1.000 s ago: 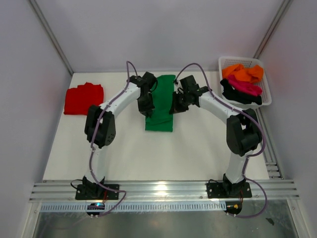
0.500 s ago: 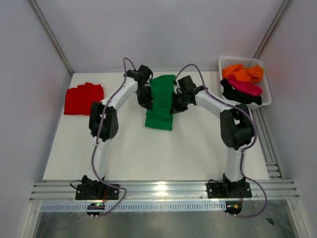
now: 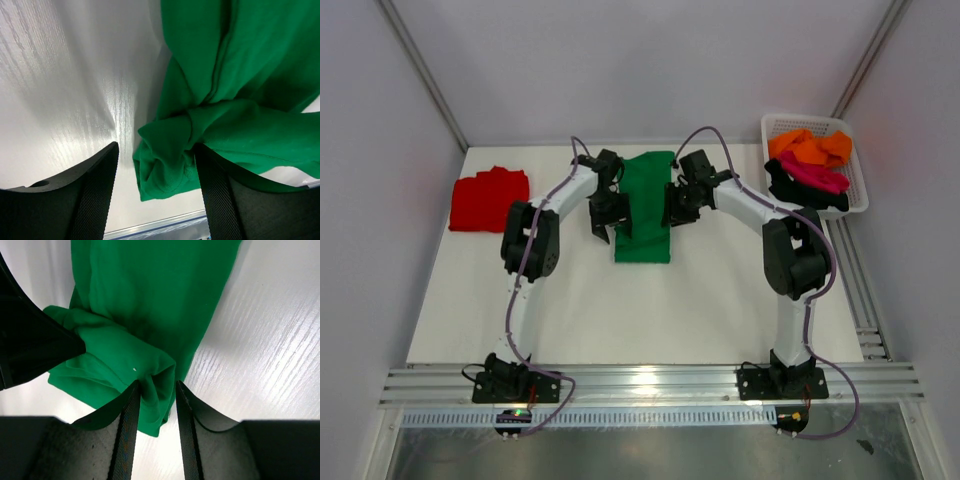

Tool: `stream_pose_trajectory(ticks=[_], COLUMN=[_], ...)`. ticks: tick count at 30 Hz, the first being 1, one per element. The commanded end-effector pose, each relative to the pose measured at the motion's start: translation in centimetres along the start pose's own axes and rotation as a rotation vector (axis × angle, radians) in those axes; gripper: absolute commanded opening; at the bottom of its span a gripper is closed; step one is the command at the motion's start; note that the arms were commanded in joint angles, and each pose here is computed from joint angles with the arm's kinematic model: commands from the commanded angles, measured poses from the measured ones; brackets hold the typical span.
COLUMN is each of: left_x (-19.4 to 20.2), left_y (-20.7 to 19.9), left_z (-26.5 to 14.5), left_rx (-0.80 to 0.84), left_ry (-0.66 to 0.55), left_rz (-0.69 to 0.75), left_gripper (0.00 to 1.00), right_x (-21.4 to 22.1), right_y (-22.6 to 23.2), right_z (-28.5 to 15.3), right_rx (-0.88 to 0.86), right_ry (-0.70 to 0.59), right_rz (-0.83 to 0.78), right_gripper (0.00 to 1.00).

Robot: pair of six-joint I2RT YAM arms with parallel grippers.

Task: Fold and stack the t-shirts
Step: Fold the folded rectangular tshirt in 1/3 of the way

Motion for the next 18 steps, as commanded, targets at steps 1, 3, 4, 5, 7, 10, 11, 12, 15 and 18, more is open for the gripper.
stream_pose_trajectory(ticks=[1, 3, 4, 5, 7, 10, 11, 12, 15, 18], left_x=[0.1, 0.3, 0.3, 0.4, 0.5, 0.5, 0.5, 0.3, -0.3, -1.0], left_y=[0.1, 0.2, 0.3, 0.3, 0.4, 0.3, 0.3, 0.1, -0.8, -2.2], left_z=[0.0, 0.3, 0.3, 0.3, 0.4, 0.2, 0.0, -0.4, -3.1, -7.6], left_rx=[0.035, 0.028, 0.030, 0.030, 0.026, 0.031, 0.032, 0.034, 0.056, 0.101], left_ry=[-0.004, 0.006, 0.006, 0.006, 0.008, 0.007, 0.004, -0.008, -0.062, -0.178], left_rz=[0.016, 0.016, 0.022, 0.022, 0.026, 0.033, 0.035, 0.040, 0.058, 0.083], left_gripper=[0.65, 0.65, 0.65, 0.65, 0.65, 0.65, 0.65, 0.65, 0.65, 0.65], right_x=[-0.7, -0.5, -0.2, -0.1, 0.0, 0.3, 0.3, 0.4, 0.4, 0.8], right_y=[-0.1, -0.2, -0.4, -0.5, -0.6, -0.7, -0.7, -0.7, -0.6, -0.5], right_z=[0.2, 0.4, 0.6, 0.7, 0.9, 1.2, 1.2, 1.2, 0.8, 0.3], right_rx=[0.013, 0.014, 0.016, 0.017, 0.015, 0.015, 0.015, 0.014, 0.003, -0.013], right_ry=[-0.038, -0.032, -0.025, -0.022, -0.019, -0.008, -0.009, -0.007, -0.019, -0.031], right_rz=[0.008, 0.011, 0.013, 0.014, 0.016, 0.020, 0.018, 0.019, 0.022, 0.025], right_gripper=[0.39, 0.39, 0.39, 0.39, 0.39, 0.39, 0.39, 0.39, 0.39, 0.39])
Point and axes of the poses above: each gripper's point midway between its finger pads, its own z axis out along the fingers, its own y axis along the line the jaws close on, x = y × z, the point moved 10 cm from there along -z, back along the fingers, and after that the axes turned 6 degrees about z, right-handed, at the moved point
